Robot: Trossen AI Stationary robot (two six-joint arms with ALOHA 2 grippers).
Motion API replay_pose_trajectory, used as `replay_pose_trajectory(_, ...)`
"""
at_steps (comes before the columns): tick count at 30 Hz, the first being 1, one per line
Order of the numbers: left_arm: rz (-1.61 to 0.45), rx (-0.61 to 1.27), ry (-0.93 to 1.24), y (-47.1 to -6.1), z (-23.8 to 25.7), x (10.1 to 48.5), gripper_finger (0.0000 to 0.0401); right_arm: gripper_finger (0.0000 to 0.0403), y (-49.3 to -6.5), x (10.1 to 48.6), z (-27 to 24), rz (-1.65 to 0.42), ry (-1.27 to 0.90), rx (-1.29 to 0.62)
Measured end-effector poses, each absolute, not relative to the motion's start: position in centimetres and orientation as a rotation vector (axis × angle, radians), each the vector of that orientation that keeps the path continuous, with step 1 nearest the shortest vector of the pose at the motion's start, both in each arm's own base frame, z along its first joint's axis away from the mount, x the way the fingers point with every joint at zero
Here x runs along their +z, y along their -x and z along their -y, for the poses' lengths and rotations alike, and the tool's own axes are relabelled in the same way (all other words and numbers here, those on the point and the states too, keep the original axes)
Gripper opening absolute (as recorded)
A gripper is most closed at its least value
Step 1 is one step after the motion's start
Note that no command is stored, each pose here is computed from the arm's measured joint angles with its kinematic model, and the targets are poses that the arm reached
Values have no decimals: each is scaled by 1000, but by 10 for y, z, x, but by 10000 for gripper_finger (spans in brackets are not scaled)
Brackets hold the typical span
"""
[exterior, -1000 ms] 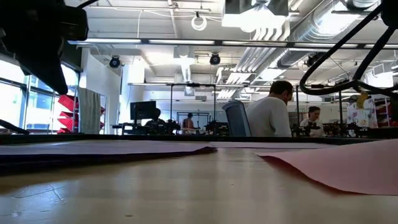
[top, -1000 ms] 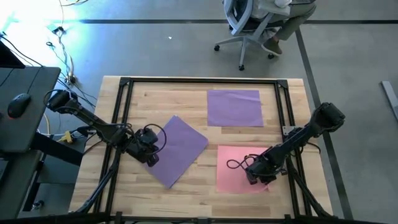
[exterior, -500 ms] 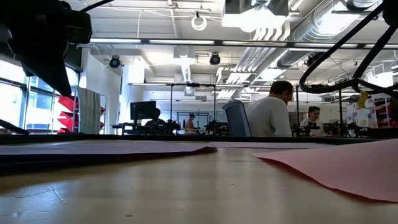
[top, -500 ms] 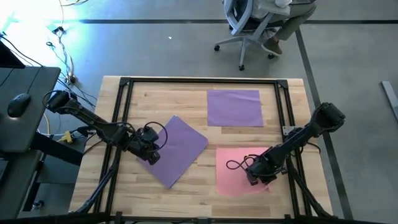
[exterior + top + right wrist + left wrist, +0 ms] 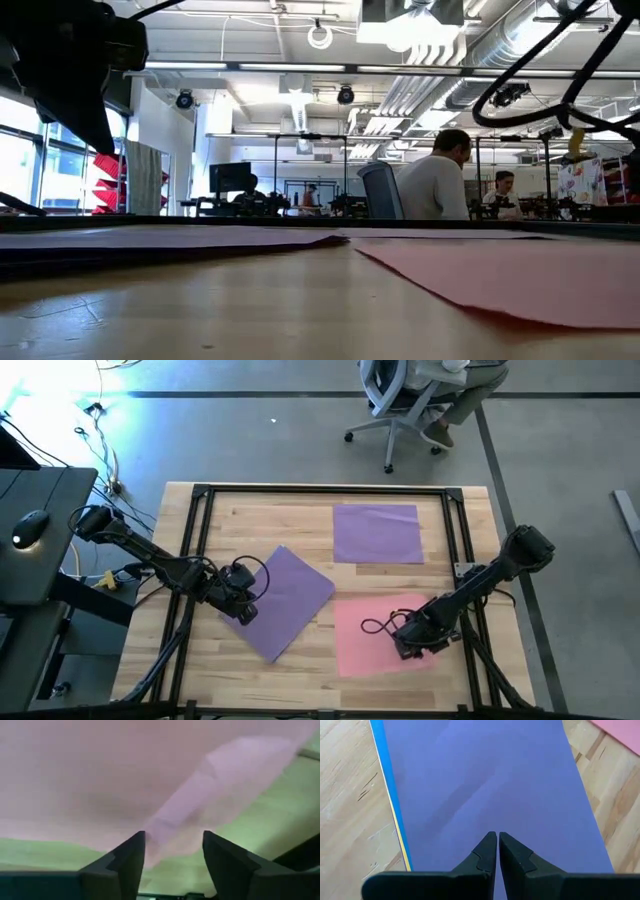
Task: Organize paper
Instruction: Move the pink paper form middle left to right middle table
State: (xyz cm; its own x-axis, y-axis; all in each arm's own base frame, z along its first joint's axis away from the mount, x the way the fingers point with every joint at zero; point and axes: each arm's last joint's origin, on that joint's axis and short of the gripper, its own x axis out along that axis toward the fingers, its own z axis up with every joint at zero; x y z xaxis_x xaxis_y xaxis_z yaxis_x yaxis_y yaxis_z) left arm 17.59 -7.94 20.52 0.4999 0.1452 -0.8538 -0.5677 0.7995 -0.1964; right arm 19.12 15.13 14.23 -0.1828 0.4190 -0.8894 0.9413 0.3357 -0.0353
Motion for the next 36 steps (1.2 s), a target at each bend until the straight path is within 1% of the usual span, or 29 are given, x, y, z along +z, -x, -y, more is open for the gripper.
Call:
replay_pose_trajectory(4, -972, 434, 486, -176, 80, 205, 0, 195, -197, 154, -155, -1761, -1218, -782)
replay_pose_trajectory(7, -974, 421, 471, -176, 80, 205, 0, 177, -204, 160, -159, -1700, -1243, -733)
replay_pose_trajectory(10, -958, 373, 437, -180, 80, 207, 0, 133, -206, 156, -159, -1635, -1251, -705)
replay_pose_trajectory(14, -906, 250, 418, -198, 75, 209, 0, 37, -197, 137, -152, -1635, -1245, -730)
replay_pose_trajectory(15, -885, 209, 416, -205, 74, 210, 0, 19, -195, 133, -151, -1629, -1259, -726)
replay_pose_trajectory(16, -860, 173, 414, -211, 72, 210, 0, 11, -193, 128, -150, -1623, -1273, -724)
replay_pose_trajectory(19, -817, 124, 427, -229, 64, 206, 0, 8, -189, 119, -147, -1619, -1356, -727)
replay_pose_trajectory(23, -859, 148, 466, -238, 54, 196, 0, 2, -186, 114, -145, -1616, -1391, -764)
replay_pose_trajectory(28, -880, 155, 479, -237, 55, 194, 0, 0, -191, 119, -147, -1614, -1377, -738)
replay_pose_trajectory(36, -896, 169, 463, -228, 58, 198, 0, 0, -193, 122, -147, -1582, -1422, -827)
